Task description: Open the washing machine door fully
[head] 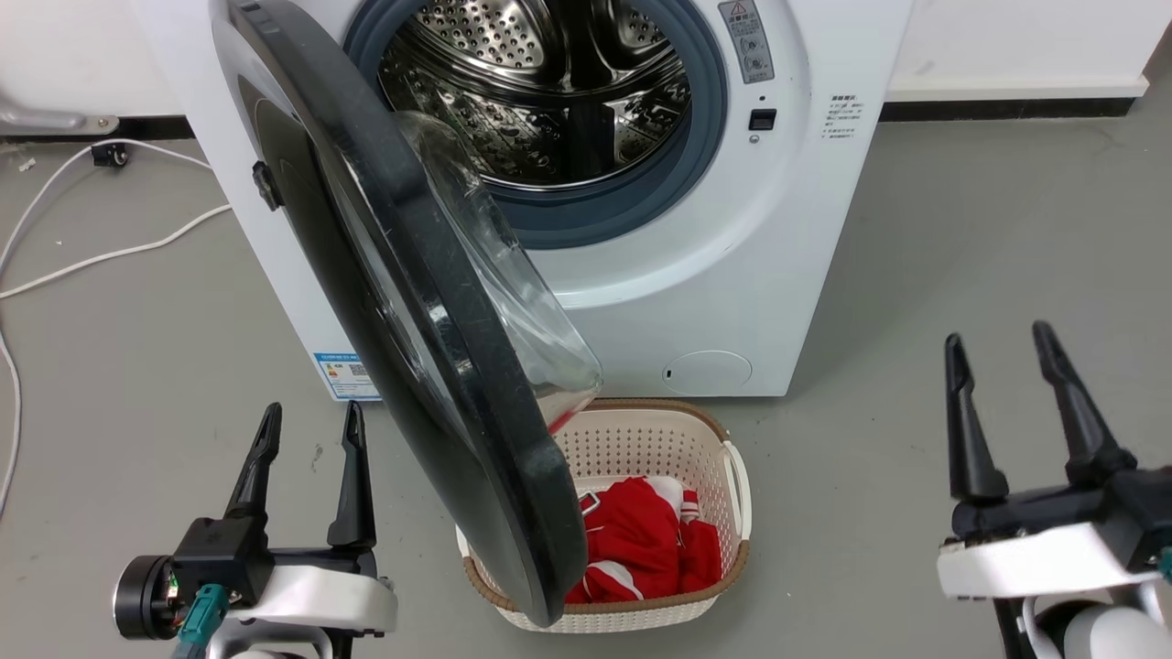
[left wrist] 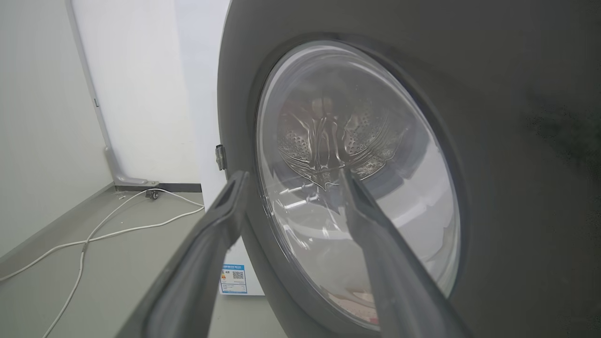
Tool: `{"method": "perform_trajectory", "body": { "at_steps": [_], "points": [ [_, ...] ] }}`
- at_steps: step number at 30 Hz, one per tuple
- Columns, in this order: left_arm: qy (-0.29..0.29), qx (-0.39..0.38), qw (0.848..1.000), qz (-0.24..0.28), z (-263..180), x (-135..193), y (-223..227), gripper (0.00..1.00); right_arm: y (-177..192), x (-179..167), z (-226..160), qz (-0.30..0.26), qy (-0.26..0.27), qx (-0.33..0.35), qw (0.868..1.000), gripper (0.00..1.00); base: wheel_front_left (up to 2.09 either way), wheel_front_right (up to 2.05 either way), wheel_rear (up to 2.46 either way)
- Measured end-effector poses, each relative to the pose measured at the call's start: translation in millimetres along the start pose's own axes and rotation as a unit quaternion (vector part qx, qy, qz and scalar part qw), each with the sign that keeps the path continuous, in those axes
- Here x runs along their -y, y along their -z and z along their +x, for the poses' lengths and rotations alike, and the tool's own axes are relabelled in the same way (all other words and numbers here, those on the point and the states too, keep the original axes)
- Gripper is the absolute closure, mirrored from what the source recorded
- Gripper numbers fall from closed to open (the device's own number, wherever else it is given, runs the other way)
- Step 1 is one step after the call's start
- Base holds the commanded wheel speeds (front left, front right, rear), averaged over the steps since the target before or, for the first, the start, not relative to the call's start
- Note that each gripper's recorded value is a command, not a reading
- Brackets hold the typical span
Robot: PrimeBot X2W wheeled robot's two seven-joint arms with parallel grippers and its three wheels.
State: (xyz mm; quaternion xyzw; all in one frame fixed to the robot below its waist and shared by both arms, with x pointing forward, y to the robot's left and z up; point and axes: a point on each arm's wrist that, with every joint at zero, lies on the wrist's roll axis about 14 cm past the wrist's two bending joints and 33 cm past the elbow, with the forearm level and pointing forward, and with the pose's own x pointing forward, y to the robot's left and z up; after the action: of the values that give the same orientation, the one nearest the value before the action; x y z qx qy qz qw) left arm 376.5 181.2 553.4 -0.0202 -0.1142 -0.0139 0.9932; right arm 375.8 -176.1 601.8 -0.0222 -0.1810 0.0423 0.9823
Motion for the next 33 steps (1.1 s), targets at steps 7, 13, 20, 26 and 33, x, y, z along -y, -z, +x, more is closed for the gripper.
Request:
{"method": "perform_trajectory", "body": {
  "at_steps": [7, 13, 20, 26, 33],
  "points": [
    [0.000, 0.001, 1.000, 0.006, 1.3, -0.8, -0.8, 0.00, 20.2, -5.4, -20.6, 0.016, -0.002, -0.049, 0.999, 0.00, 0.00, 0.00, 0.00],
    [0.002, 0.001, 1.000, 0.009, 1.3, -0.6, -0.7, 0.00, 30.5, -2.5, -26.8, 0.035, 0.006, -0.065, 0.997, 0.00, 0.00, 0.00, 0.00],
    [0.006, 0.001, 1.000, 0.010, 1.8, 0.6, -0.6, 0.00, 34.3, -1.2, -28.3, 0.035, 0.009, -0.071, 0.997, 0.00, 0.00, 0.00, 0.00],
    [0.007, 0.003, 1.000, 0.010, 1.5, 0.8, -2.3, 0.62, 34.3, -1.4, -28.6, 0.036, 0.008, -0.071, 0.997, 0.00, 0.00, 0.00, 0.00],
    [0.006, 0.010, 1.000, 0.009, 3.3, 0.1, -6.2, 1.00, 37.7, -1.0, -28.2, 0.040, 0.010, -0.075, 0.996, 0.00, 0.00, 0.00, 0.00]
  ]
}}
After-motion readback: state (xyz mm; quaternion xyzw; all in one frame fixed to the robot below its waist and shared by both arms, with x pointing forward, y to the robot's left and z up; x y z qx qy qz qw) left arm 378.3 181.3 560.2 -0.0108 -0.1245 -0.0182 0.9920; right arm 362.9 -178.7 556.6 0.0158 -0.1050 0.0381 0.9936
